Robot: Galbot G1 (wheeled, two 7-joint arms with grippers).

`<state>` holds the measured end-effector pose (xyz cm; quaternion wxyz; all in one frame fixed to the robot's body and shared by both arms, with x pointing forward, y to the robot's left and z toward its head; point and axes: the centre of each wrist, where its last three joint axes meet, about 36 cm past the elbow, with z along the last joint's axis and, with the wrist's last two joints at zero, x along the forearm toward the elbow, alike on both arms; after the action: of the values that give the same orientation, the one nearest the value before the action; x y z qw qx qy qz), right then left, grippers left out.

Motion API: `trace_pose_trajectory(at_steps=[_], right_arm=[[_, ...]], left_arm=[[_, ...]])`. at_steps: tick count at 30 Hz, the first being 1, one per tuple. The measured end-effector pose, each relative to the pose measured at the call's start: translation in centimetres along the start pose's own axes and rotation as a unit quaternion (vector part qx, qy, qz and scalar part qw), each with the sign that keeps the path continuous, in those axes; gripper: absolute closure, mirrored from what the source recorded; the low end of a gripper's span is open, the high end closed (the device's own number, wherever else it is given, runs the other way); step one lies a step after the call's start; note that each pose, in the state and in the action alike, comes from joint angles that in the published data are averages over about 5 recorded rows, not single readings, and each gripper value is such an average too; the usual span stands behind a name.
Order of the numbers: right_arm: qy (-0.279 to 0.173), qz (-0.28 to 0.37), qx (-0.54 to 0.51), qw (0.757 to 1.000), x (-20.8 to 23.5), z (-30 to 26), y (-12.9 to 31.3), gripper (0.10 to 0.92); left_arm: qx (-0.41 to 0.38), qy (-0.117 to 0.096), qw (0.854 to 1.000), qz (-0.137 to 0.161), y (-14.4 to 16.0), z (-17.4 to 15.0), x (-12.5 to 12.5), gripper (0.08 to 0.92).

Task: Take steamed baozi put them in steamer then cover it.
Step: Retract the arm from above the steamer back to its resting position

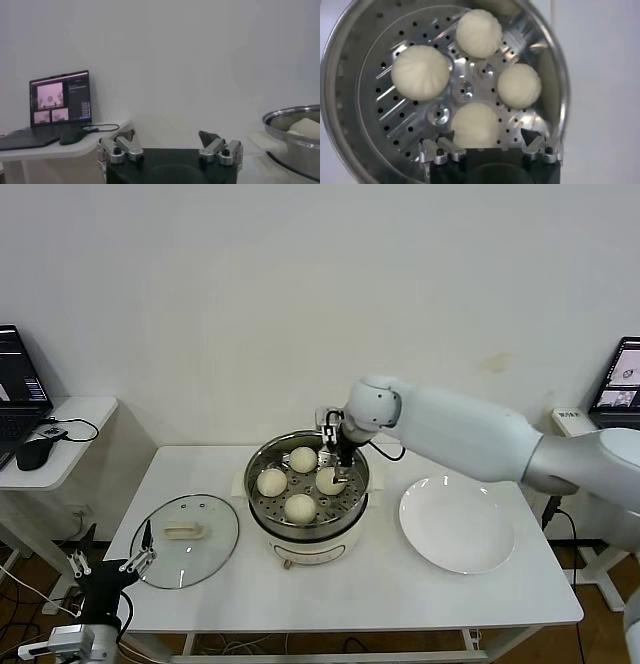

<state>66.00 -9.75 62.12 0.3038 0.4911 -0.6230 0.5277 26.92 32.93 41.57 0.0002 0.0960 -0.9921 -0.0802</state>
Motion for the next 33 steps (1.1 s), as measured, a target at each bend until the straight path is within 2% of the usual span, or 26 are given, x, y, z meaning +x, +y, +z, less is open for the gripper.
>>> trace_pose_trajectory(at_steps=[6,10,13,18,24,28,33], right_arm=[[-0.069,0.052,-0.028,0.996,2.3,3.1,2.0,0.2],[-0.143,0.107,-0.057,0.982,2.2,6.2,4.9,0.2],[-0.205,0.151,-0.088,0.963,1.5,8.3,7.5,0.199],[-0.304,0.224,-0.147,0.914,0.1,11.2,12.0,0.2],[-0.395,0.309,-0.212,0.839,-2.1,14.1,17.1,0.199],[-0.427,0.363,-0.262,0.786,-3.4,16.5,20.8,0.2],[-0.422,0.428,-0.328,0.729,-4.3,20.2,26.1,0.199]], left_arm=[[0.002,-0.001,1.0,0.003,-0.3,0.0,-0.1,0.177],[0.002,0.001,1.0,0.006,-0.5,0.2,-0.2,0.177],[0.002,0.002,1.0,0.007,-0.6,0.4,-0.2,0.177],[0.003,0.006,1.0,0.007,-1.0,0.8,-0.2,0.177],[-0.01,0.017,1.0,0.002,-1.6,1.4,-0.3,0.177],[-0.039,0.019,0.999,0.0,-1.7,2.1,-0.4,0.177],[-0.115,0.004,0.993,-0.009,-1.4,3.2,-1.0,0.177]])
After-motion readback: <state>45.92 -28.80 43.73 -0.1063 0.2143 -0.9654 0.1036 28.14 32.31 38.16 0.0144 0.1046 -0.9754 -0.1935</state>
